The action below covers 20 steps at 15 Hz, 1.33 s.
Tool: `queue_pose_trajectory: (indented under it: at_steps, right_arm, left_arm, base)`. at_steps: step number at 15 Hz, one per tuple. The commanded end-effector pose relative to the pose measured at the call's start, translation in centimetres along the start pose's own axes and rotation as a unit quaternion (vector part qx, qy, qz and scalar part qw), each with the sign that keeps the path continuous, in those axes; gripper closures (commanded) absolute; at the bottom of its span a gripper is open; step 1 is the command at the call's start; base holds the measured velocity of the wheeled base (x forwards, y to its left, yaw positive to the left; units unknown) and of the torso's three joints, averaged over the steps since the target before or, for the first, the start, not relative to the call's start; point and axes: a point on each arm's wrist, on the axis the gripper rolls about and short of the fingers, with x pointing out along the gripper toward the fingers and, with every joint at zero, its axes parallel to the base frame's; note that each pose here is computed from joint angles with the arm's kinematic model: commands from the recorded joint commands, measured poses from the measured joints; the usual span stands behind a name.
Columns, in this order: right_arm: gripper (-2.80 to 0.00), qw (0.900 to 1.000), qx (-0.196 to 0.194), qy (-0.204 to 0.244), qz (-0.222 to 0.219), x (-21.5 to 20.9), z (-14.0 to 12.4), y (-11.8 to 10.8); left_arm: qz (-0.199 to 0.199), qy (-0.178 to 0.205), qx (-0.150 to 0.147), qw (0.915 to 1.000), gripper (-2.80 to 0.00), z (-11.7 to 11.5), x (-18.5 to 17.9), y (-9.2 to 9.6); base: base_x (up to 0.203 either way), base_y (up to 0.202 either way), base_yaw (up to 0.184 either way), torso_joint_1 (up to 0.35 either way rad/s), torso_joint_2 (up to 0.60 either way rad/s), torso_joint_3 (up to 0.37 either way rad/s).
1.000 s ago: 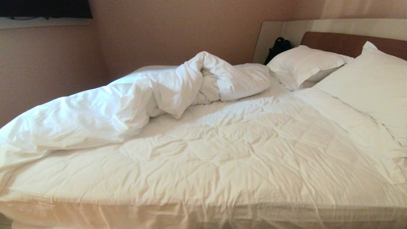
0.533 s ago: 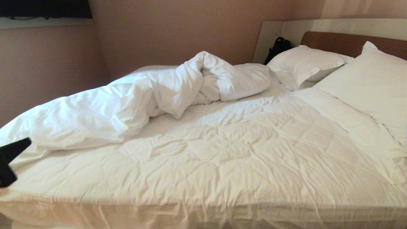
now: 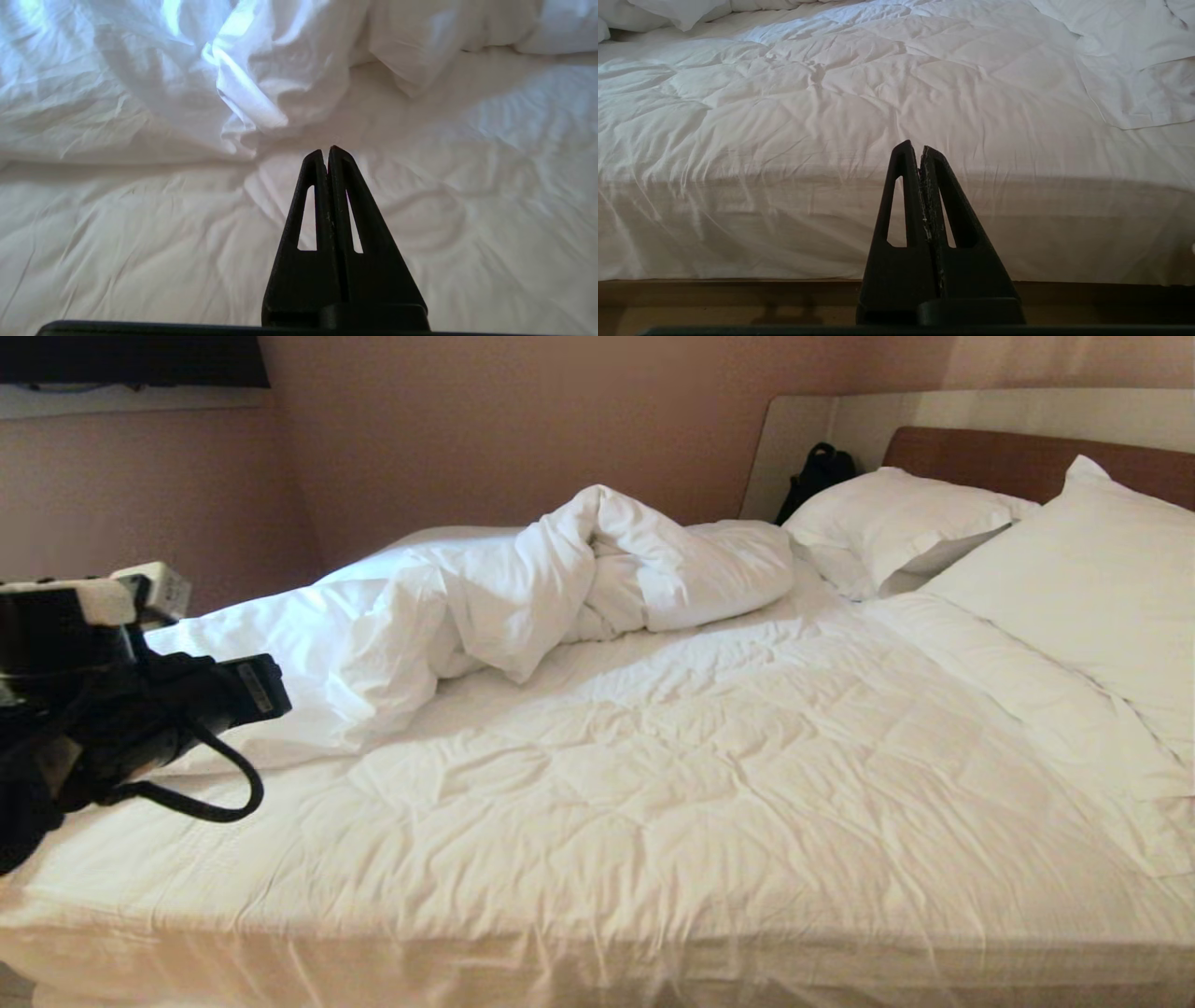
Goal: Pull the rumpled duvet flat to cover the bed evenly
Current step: Hold the folded corner of the quilt
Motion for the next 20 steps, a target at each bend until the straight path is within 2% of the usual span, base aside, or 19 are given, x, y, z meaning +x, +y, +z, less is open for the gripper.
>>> queue_pose_trajectory:
  at_steps: [1,4,5,7,9,13,20]
  right_arm:
    - [0.0,1.0,0.0,0.001,0.0,0.0,0.0,0.0]
    - [0.0,1.0,0.0,0.001,0.0,0.0,0.0,0.0]
    - [0.0,1.0,0.0,0.001,0.0,0.0,0.0,0.0]
    - [0.0,1.0,0.0,0.001,0.0,0.0,0.0,0.0]
    - [0.0,1.0,0.0,0.001,0.0,0.0,0.0,0.0]
    - [0.0,1.0,0.0,0.001,0.0,0.0,0.0,0.0]
    - [0.0,1.0,0.0,0.001,0.0,0.0,0.0,0.0]
  left_arm:
    - [0.021,0.033,0.003,0.9992,0.0,-2.3,4.9,1.2]
    - [0.043,0.008,0.028,0.9987,0.0,-3.2,9.8,2.5]
    - [0.046,-0.008,0.035,0.9983,0.0,-2.9,10.6,2.7]
    - [0.047,-0.007,0.049,0.9977,0.0,-4.1,12.8,3.1]
    - [0.046,-0.025,0.062,0.9967,0.0,-4.3,14.9,3.2]
    - [0.049,-0.042,0.078,0.9949,0.0,-4.4,17.5,3.2]
    - [0.045,-0.042,0.121,0.9908,0.0,-6.5,20.7,2.3]
  base:
    - [0.0,0.0,0.0,0.0,0.0,0.0]
    - [0.0,0.0,0.0,0.0,0.0,0.0]
    - [0.0,0.0,0.0,0.0,0.0,0.0]
    - [0.0,0.0,0.0,0.0,0.0,0.0]
    - [0.0,0.0,0.0,0.0,0.0,0.0]
    - [0.0,0.0,0.0,0.0,0.0,0.0]
    - [0.0,0.0,0.0,0.0,0.0,0.0]
